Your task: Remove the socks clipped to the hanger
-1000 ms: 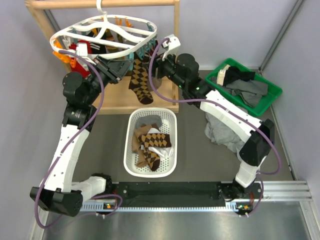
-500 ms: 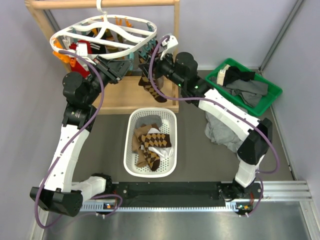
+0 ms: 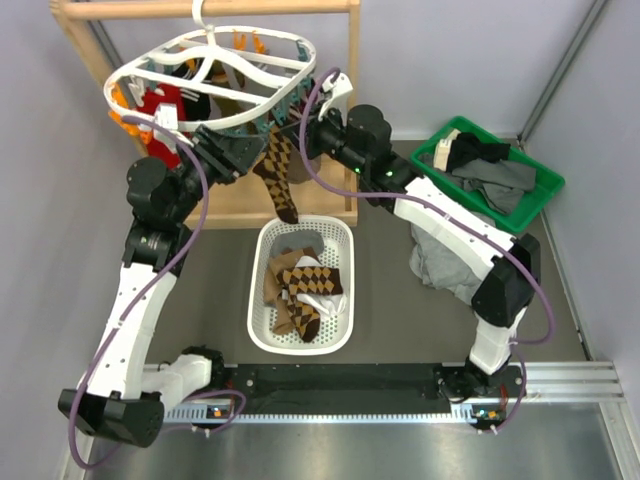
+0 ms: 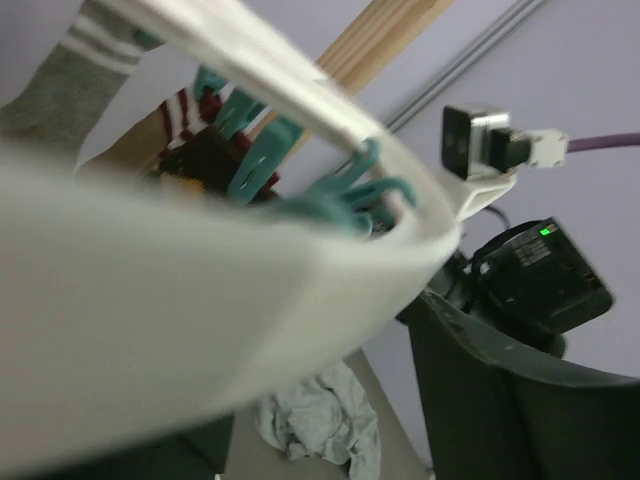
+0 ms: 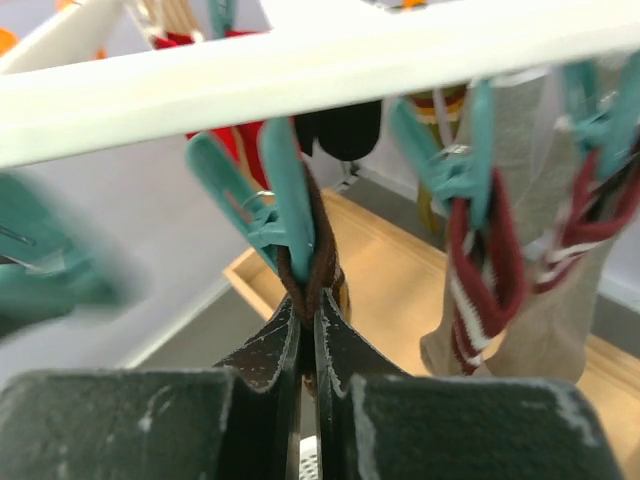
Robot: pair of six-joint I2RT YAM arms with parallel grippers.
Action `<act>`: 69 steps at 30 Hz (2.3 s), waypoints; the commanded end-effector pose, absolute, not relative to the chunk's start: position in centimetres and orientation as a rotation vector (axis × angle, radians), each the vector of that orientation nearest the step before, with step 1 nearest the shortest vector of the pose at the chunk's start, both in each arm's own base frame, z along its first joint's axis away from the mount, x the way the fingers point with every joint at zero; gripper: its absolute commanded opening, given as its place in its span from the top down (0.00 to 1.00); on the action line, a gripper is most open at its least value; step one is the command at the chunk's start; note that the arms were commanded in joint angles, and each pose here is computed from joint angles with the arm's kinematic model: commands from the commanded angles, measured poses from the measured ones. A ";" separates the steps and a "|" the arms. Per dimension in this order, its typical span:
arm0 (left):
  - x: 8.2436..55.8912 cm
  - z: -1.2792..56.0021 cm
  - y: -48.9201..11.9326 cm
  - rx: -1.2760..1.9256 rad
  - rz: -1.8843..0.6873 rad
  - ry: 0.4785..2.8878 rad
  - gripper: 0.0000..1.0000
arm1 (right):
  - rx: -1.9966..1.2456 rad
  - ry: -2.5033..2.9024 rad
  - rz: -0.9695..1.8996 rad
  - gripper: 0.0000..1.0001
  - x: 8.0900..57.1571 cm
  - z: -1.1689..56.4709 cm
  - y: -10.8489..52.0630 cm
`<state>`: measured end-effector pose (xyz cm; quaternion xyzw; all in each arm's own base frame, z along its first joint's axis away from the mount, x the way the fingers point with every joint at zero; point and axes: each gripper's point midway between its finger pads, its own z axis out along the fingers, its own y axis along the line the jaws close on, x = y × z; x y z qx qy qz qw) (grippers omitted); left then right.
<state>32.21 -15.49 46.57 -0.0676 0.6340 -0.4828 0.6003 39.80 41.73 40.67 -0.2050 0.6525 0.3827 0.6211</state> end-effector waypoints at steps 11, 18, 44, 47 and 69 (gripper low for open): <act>29.5 36.6 -13.8 -0.011 -0.871 1.624 0.10 | -0.439 1.424 1.212 1.00 31.8 47.9 41.6; 29.0 35.9 -14.3 0.083 -0.870 1.587 0.09 | -0.439 1.423 1.316 1.00 29.5 48.4 42.9; 32.0 35.1 -14.7 0.040 -0.882 1.548 1.00 | -0.347 1.473 1.355 0.81 28.9 48.6 43.1; 31.2 34.9 -14.7 0.058 -0.885 1.555 1.00 | -0.324 1.534 1.262 0.64 29.6 47.8 42.0; 27.4 35.0 -15.6 0.143 -0.967 1.566 1.00 | -0.450 1.482 0.830 0.23 31.4 52.6 39.4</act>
